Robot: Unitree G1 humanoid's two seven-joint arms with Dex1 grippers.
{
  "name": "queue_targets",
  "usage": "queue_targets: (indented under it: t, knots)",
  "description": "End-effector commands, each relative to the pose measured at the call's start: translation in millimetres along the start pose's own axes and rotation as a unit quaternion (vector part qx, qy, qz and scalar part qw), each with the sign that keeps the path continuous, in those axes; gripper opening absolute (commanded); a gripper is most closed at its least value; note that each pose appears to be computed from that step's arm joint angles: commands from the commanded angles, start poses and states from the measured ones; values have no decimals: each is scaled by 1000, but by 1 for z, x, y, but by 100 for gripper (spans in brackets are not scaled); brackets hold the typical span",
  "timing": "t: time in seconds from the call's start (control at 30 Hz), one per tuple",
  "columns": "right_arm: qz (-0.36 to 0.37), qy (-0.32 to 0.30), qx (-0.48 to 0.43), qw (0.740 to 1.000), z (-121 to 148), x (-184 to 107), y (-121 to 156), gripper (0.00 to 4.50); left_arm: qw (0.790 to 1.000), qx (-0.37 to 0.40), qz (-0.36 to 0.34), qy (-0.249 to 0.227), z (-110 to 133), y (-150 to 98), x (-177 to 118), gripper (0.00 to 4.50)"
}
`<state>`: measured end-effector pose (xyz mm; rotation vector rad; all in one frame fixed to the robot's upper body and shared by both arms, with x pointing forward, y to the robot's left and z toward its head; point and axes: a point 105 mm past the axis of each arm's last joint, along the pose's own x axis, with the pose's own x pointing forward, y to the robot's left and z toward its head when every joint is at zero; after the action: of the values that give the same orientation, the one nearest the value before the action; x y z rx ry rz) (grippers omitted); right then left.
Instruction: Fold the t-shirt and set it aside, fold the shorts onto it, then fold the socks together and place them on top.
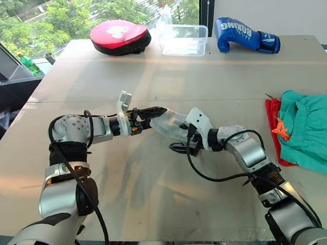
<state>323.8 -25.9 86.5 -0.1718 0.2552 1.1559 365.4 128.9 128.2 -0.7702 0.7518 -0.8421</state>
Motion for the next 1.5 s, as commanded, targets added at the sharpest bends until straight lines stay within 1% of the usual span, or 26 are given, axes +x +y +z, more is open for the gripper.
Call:
queue_targets:
  t: [0.03, 0.07, 0.17, 0.23, 0.27, 0.33, 0.37, 0.43, 0.5, 0.57, 0.63, 0.7, 0.77, 0.8, 0.9, 1.03, 1.13, 1.23, 1.5]
  knots:
    - [-4, 28, 13, 1000, -15, 0, -2, 446, 999, 25, -14, -25, 11, -10, -2, 450]
    - [-4, 29, 13, 1000, -15, 0, -2, 446, 999, 34, -8, -32, 13, -9, -3, 450]
    - [-4, 29, 12, 999, -15, 0, -2, 450, 997, 57, 20, -50, 20, -3, -4, 378]
    - [-4, 29, 12, 999, -16, 0, -1, 450, 995, 78, 34, -48, 19, -1, -4, 284]
    - [-4, 30, 12, 999, -16, 0, -1, 450, 994, 89, 39, -44, 17, -1, -3, 245]
    - [-3, 30, 12, 999, -15, 0, -1, 450, 993, 100, 44, -40, 14, -2, -1, 134]
    - [-3, 30, 11, 999, -15, 0, -1, 450, 992, 112, 49, -35, 12, -2, 0, 96]
    - [-2, 30, 11, 1000, -14, 0, 0, 450, 991, 122, 53, -30, 8, -2, 2, 1]
    - [-2, 30, 10, 999, -14, -1, 0, 450, 990, 127, 55, -28, 6, -3, 3, 1]
    - [-2, 31, 9, 999, -15, -1, 0, 450, 986, 151, 68, -26, 5, -2, 3, 1]
    - [-3, 33, 8, 999, -15, -2, 0, 450, 975, 204, 85, -25, 8, -4, 3, 1]
    - [-3, 33, 7, 999, -15, -2, -1, 450, 963, 254, 83, -27, 11, -17, 6, 1]
    - [-4, 34, 7, 999, -15, -2, 0, 450, 957, 284, 48, -27, 9, -44, 15, 1]
    - [-4, 34, 7, 999, -15, -2, 0, 450, 956, 290, 36, -26, 7, -52, 17, 1]
    - [-3, 34, 7, 999, -15, -1, 1, 450, 960, 277, 0, -28, 2, -69, 23, 1]
    - [-4, 34, 6, 999, -16, -1, 1, 450, 964, 263, -24, -19, -4, -80, 30, 1]
    - [-6, 32, 1, 999, -13, -2, 1, 450, 967, 252, -26, -1, -10, -79, 34, 1]
    - [0, 20, -6, 1000, -4, -5, 5, 450, 966, 258, -22, 12, -15, -76, 38, 1]
    - [4, -2, -38, 999, 25, -21, 21, 450, 967, 253, -30, 17, -17, -74, 41, 1]
